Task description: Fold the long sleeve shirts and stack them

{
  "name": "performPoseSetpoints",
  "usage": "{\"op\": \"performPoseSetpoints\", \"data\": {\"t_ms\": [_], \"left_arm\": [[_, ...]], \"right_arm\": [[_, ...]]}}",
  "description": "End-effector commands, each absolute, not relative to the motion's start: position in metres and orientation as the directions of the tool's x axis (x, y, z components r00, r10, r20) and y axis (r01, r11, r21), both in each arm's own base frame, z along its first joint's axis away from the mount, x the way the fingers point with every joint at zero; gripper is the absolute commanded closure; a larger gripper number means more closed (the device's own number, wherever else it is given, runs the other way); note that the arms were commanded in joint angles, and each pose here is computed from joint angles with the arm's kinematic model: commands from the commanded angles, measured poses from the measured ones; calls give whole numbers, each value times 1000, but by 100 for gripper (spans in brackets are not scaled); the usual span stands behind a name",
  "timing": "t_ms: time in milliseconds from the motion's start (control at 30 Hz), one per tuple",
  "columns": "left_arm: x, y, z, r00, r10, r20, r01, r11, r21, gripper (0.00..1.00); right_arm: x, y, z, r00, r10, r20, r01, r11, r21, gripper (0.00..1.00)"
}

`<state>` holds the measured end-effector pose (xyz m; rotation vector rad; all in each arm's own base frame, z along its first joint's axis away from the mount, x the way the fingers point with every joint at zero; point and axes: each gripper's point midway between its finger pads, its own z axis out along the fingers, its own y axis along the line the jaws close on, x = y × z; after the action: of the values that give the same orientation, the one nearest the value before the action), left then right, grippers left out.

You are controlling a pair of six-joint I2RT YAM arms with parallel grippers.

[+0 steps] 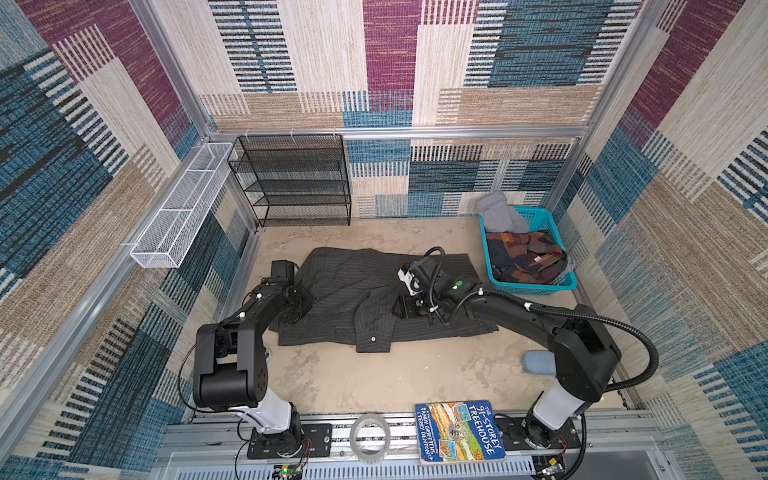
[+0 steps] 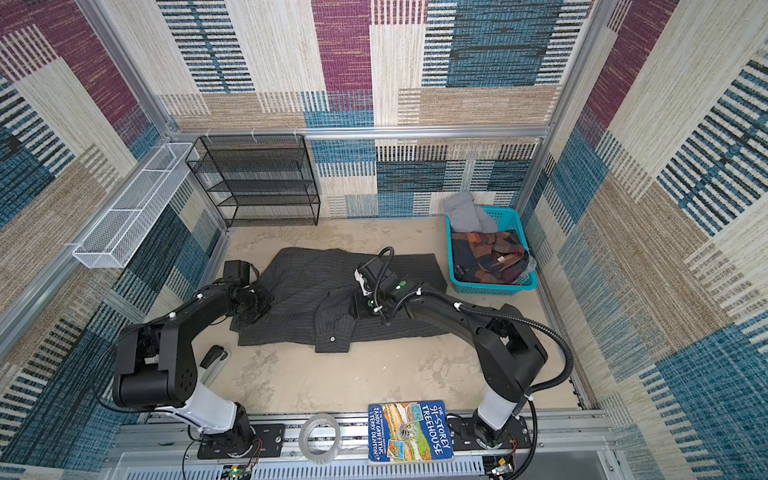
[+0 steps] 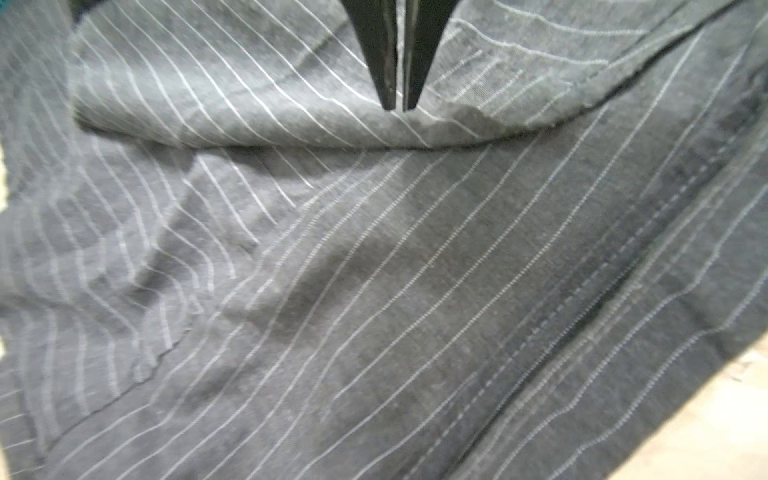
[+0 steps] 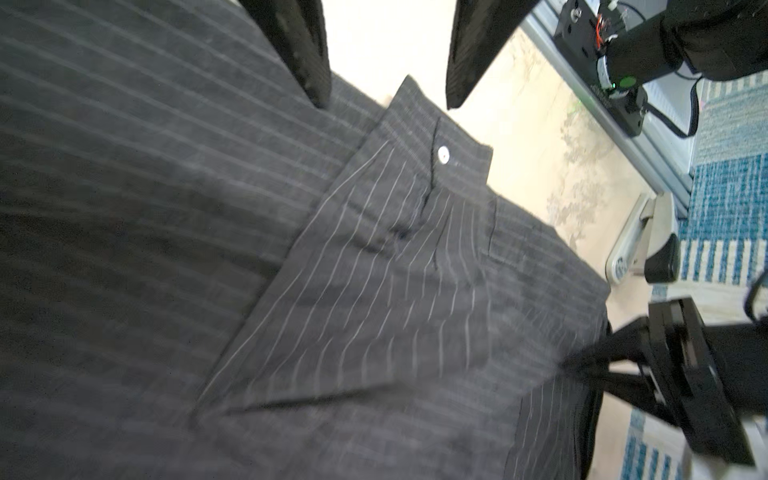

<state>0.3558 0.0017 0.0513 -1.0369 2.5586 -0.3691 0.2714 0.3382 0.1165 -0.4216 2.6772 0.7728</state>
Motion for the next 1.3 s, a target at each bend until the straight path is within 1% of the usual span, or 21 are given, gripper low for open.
{"op": "performPoseSetpoints", "data": {"t_ms": [0,133,433,667,867,967,1033,1200,1267], "left_arm": [[357,0,57,-667,-709,-228,-610,696,-379,90],[357,-1,57,-673,-705,-224,-606,699,-380,90],[356,-3,56,-675,-704,-222,-605,700,-379,89],[358,-4,57,-677,-700,-225,-602,703,-378,89],[359,-6,57,-682,-696,-225,-597,707,-378,90],[359,-6,58,-683,-694,-229,-596,710,-376,90],[358,-6,58,-682,-694,-229,-597,710,-373,90],[359,-6,58,-683,-694,-229,-598,711,-370,90],[360,-5,58,-681,-695,-231,-599,710,-370,90]], "right_arm": [[256,355,101,-931,-153,-331,-311,808,501,52],[248,370,76,-944,-161,-288,-293,808,511,53],[233,379,52,-957,-189,-221,-281,796,536,53],[224,371,48,-963,-177,-203,-259,811,525,53],[218,373,43,-966,-177,-188,-253,799,546,53],[222,379,42,-964,-177,-200,-260,790,555,54],[224,382,41,-963,-179,-204,-264,789,555,58],[228,382,42,-960,-179,-215,-269,796,542,80],[229,377,50,-955,-185,-233,-284,805,520,85]]}}
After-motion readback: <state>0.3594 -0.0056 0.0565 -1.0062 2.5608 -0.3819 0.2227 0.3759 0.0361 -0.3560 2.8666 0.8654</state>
